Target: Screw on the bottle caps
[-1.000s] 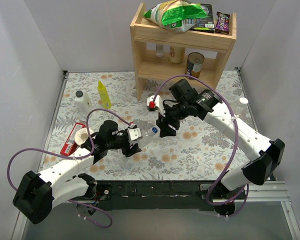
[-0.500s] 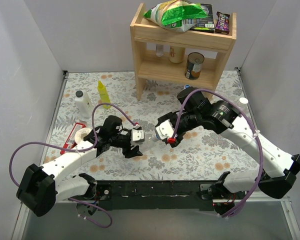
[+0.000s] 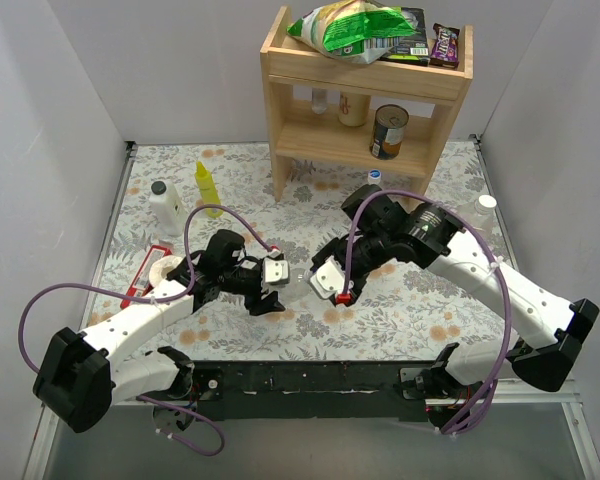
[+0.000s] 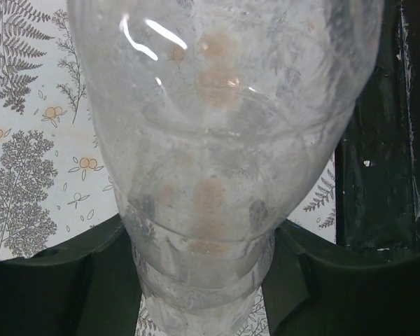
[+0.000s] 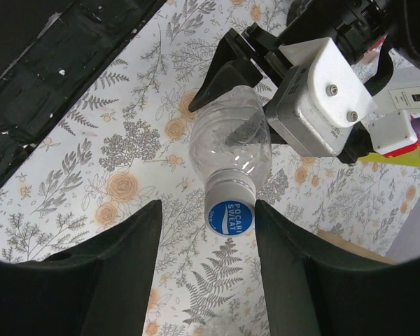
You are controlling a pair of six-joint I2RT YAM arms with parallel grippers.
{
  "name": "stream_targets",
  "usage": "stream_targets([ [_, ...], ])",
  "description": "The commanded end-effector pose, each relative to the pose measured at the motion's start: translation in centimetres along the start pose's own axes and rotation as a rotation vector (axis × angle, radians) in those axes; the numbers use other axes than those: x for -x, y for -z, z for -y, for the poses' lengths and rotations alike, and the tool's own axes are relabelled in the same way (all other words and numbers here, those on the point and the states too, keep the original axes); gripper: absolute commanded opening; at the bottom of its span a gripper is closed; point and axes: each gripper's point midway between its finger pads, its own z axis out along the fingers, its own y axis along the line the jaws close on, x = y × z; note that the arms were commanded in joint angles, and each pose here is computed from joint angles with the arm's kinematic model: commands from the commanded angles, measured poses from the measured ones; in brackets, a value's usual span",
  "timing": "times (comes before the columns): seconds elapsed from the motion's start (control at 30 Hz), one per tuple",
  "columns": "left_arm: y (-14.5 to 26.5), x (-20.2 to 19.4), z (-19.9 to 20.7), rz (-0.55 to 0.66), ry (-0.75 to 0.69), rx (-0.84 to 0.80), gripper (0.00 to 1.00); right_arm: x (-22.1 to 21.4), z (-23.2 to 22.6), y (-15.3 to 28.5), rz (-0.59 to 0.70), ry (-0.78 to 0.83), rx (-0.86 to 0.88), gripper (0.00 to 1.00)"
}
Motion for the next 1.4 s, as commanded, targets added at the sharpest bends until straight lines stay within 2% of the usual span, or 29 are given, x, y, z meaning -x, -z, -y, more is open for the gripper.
stream_targets([
  [0.0, 0.3, 2.3, -0.5, 0.05, -0.056, -0.004, 0.0, 0.0, 0.4, -0.4, 0.001, 0.023, -0.004, 0.61],
  [0.23, 0.3, 2.5, -0.6, 0.056, -0.06, -0.005, 0.0, -0.5, 0.7, -0.8, -0.013, 0.021, -0.002, 0.52],
  [0.47, 0.3, 2.7, -0.8, 0.06, -0.093, 0.0, 0.0, -1.1, 1.2, -1.1, -0.034, 0.045, -0.025, 0.47],
  [0.6, 0.4, 2.7, -0.8, 0.059, -0.092, 0.005, 0.0, -1.3, 1.4, -1.1, -0.041, 0.04, -0.028, 0.34],
  [0.67, 0.6, 3.1, -1.3, 0.068, -0.074, 0.042, 0.0, -1.5, 1.8, -1.4, -0.043, -0.015, -0.039, 0.29],
  [0.77, 1.2, 4.7, -2.7, 0.143, -0.104, 0.154, 0.0, -1.9, 2.3, -1.9, -0.042, -0.2, -0.061, 0.22],
  [0.83, 1.9, 5.4, -4.4, 0.196, -0.067, 0.277, 0.0, -2.3, 3.0, -1.9, -0.025, -0.311, -0.081, 0.19],
  [0.87, 2.4, 6.4, -5.4, 0.236, -0.066, 0.341, 0.0, -2.2, 3.5, -2.1, -0.002, -0.451, -0.089, 0.18],
  [0.93, 3.9, 8.3, -7.2, 0.321, -0.035, 0.472, 0.0, -3.3, 5.1, -2.0, 0.03, -0.627, -0.123, 0.15],
  [0.97, 4.2, 8.3, -7.6, 0.338, -0.011, 0.508, 0.0, -3.1, 5.5, -2.0, 0.074, -0.787, -0.126, 0.14],
  [1.03, 5.1, 9.1, -9.0, 0.38, 0.033, 0.596, 0.0, -4.8, 6.7, -1.8, 0.109, -0.982, -0.147, 0.1],
  [1.1, 5.4, 9.5, -9.8, 0.382, 0.041, 0.627, 0.0, -4.7, 6.8, -2.1, 0.159, -1.149, -0.104, 0.09],
  [1.23, 4.8, 8.7, -11.4, 0.331, 0.083, 0.667, 0.0, -5.8, 6.4, -3.7, 0.137, -1.324, -0.055, 0.08],
  [1.37, 4.5, 7.7, -11.9, 0.286, 0.088, 0.684, 0.0, -5.7, 7.4, -3.6, 0.149, -1.363, -0.074, 0.08],
])
